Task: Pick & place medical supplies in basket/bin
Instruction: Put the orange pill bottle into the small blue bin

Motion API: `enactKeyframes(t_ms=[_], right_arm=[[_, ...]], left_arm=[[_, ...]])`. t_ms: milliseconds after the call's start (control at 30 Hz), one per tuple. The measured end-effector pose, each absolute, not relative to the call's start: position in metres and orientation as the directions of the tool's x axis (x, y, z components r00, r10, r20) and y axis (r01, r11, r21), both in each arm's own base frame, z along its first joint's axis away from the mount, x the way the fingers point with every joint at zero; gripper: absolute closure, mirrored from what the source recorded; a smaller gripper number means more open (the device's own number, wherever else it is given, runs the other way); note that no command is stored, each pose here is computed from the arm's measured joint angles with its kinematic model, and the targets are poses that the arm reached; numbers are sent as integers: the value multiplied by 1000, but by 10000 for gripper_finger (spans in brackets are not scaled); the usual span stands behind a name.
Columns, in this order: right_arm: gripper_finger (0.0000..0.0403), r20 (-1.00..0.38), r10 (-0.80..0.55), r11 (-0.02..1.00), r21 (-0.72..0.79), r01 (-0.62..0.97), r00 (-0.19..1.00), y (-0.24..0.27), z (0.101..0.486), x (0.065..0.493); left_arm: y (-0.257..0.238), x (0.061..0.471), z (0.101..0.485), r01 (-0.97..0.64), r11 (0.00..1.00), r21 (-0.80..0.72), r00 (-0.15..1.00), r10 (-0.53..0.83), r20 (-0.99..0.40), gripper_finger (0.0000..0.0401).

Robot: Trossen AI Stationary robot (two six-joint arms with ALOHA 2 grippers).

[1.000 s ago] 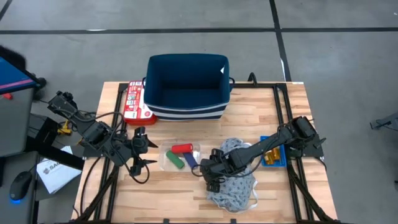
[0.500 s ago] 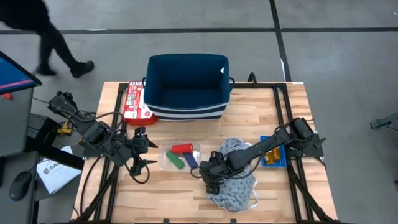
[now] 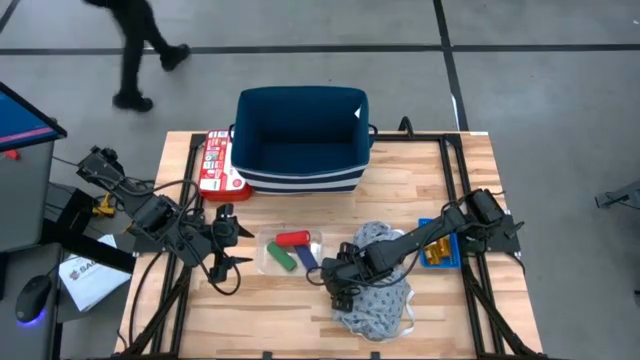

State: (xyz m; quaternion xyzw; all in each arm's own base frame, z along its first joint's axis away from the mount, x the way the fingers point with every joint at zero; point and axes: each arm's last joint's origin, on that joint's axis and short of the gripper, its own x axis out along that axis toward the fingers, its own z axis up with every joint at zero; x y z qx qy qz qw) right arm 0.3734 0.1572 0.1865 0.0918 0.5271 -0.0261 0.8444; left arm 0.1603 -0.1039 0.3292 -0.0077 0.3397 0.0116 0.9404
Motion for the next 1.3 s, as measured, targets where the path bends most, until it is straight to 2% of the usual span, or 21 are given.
enactKeyframes(t_ms=[367, 833, 1300], right_arm=[[141, -901, 70, 980, 142, 137, 427, 156, 186, 373], [147, -902, 68, 978, 144, 148, 427, 154, 186, 374], [225, -907, 83, 975, 159, 154, 412, 154, 186, 373]], left_arm=[[-104, 160, 329, -27, 1000, -7, 769, 16, -639, 135], [-104, 160, 329, -27, 1000, -7, 769, 16, -640, 135], [-104, 160, 329, -27, 1000, -7, 769, 16, -640, 135]])
